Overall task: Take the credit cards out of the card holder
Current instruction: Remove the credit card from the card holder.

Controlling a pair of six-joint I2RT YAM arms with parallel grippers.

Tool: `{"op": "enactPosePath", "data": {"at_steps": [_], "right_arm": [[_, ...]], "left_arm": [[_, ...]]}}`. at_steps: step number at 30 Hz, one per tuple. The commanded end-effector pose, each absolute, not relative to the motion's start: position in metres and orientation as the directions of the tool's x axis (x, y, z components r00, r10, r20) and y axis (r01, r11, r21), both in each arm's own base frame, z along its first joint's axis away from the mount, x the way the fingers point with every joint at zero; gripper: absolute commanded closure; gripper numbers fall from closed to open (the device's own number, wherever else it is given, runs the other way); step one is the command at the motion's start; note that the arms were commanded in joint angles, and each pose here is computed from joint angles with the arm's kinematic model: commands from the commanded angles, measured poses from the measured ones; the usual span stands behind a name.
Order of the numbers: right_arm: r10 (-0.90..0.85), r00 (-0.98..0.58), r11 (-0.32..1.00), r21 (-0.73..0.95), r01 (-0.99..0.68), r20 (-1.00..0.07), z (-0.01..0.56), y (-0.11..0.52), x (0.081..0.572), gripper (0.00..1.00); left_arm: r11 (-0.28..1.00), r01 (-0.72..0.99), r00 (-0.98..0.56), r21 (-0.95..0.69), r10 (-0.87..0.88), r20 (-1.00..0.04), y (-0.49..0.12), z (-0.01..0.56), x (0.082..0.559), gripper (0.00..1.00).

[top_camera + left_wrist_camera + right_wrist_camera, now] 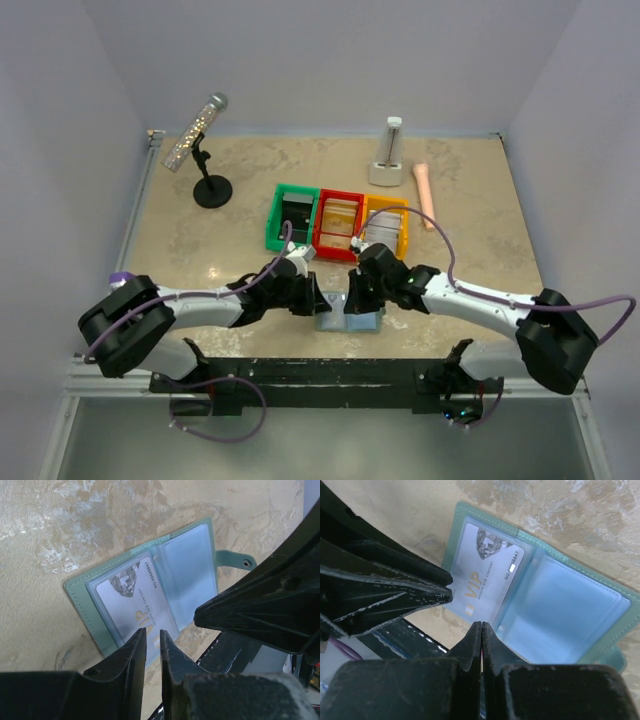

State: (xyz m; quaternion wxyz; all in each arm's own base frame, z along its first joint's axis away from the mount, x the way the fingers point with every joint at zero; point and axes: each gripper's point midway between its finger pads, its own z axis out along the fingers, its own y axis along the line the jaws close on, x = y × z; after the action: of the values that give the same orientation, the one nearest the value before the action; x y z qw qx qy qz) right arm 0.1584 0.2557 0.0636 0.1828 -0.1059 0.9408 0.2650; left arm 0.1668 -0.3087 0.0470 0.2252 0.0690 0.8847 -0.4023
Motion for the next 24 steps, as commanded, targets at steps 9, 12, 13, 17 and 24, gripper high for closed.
{"op": "enactPosePath", "data": {"at_steps": [9,12,13,17,24], "right_arm": [[0.013,-0.93,0.771,0.596,-0.224,-0.368,0.047,0.271,0.165,0.69],[0.041,-0.933,0.768,0.608,-0.2,-0.358,0.043,0.268,0.168,0.69],[0.053,-0.931,0.759,0.621,-0.197,-0.361,0.044,0.269,0.17,0.69],[0.085,-0.937,0.744,0.647,-0.166,-0.338,0.038,0.268,0.174,0.69],[0.098,-0.946,0.729,0.669,-0.142,-0.308,0.032,0.27,0.176,0.69]], "left_arm": [[0.657,0.288,-0.886,-0.697,-0.094,-0.454,-0.319,0.05,0.178,0.83],[0.684,0.269,-0.888,-0.678,-0.095,-0.449,-0.313,0.044,0.179,0.87],[0.694,0.262,-0.889,-0.671,-0.097,-0.448,-0.311,0.041,0.179,0.88],[0.739,0.229,-0.895,-0.633,-0.096,-0.436,-0.303,0.03,0.179,0.96],[0.756,0.216,-0.9,-0.617,-0.091,-0.426,-0.3,0.023,0.179,0.98]]}}
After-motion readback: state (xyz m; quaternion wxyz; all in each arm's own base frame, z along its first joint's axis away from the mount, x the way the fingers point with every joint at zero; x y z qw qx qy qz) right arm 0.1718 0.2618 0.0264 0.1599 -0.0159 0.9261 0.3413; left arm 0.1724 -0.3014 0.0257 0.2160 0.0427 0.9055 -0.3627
